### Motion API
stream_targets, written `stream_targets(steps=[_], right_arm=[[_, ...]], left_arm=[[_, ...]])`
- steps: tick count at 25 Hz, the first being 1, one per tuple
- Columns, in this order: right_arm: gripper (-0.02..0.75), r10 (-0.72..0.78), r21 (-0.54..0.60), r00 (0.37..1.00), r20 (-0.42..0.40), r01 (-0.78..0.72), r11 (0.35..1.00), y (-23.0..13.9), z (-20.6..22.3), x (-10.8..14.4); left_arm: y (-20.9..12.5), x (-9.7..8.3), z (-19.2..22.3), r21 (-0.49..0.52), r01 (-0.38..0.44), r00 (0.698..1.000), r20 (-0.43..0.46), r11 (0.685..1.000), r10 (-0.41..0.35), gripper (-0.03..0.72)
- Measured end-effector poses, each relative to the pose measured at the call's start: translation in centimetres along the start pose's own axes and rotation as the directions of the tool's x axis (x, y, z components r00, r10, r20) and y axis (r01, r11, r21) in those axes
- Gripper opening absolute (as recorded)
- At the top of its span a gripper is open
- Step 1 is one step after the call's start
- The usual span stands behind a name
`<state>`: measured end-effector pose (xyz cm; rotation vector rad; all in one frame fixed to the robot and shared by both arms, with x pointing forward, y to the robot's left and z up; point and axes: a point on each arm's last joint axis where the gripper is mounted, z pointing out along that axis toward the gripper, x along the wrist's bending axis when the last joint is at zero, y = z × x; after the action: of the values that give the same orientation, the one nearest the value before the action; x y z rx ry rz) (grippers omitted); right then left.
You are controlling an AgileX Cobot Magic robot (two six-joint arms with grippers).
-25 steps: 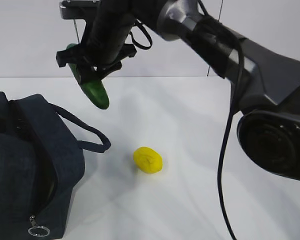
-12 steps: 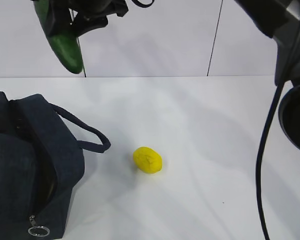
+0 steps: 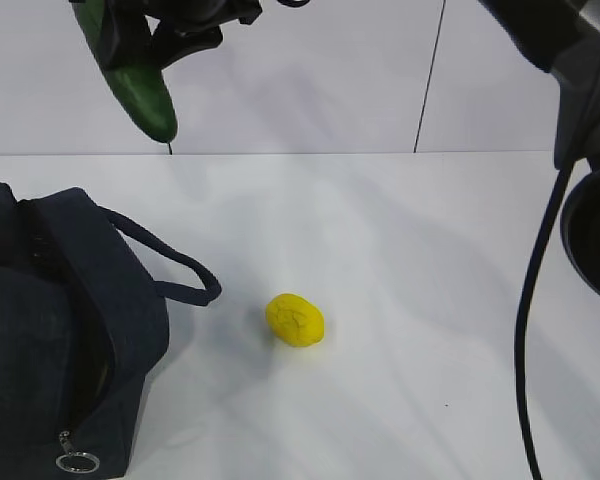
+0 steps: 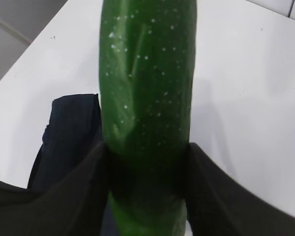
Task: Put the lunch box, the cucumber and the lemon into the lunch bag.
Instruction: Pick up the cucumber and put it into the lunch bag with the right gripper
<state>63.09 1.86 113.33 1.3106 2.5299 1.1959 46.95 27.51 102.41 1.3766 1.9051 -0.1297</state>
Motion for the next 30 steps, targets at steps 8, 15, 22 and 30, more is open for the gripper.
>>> stream_targets(steps=[8, 15, 22, 30], right_arm=[[0.358, -0.020, -0.001, 0.998, 0.052, 0.020, 1.000, 0.0, 0.0, -0.5], [0.358, -0.023, 0.024, 0.998, 0.056, 0.022, 0.999, -0.3, 0.7, -0.7], [0.358, 0.023, 0.163, 0.999, 0.039, -0.029, 0.986, -2.6, 2.1, -1.1], [0.358, 0.065, 0.125, 0.994, -0.086, -0.054, 0.991, -2.1, -3.0, 1.5]], left_arm=[[-0.2, -0.1, 0.0, 0.018, -0.004, 1.000, 0.007, 1.000, 0.004, -0.006], [-0.2, -0.1, 0.0, 0.026, -0.003, 1.000, 0.009, 1.000, 0.003, -0.006], [-0.2, -0.1, 0.0, 0.026, -0.003, 1.000, 0.009, 1.000, 0.003, -0.006], [-0.2, -0.1, 0.0, 0.026, -0.003, 1.000, 0.009, 1.000, 0.003, -0.006]])
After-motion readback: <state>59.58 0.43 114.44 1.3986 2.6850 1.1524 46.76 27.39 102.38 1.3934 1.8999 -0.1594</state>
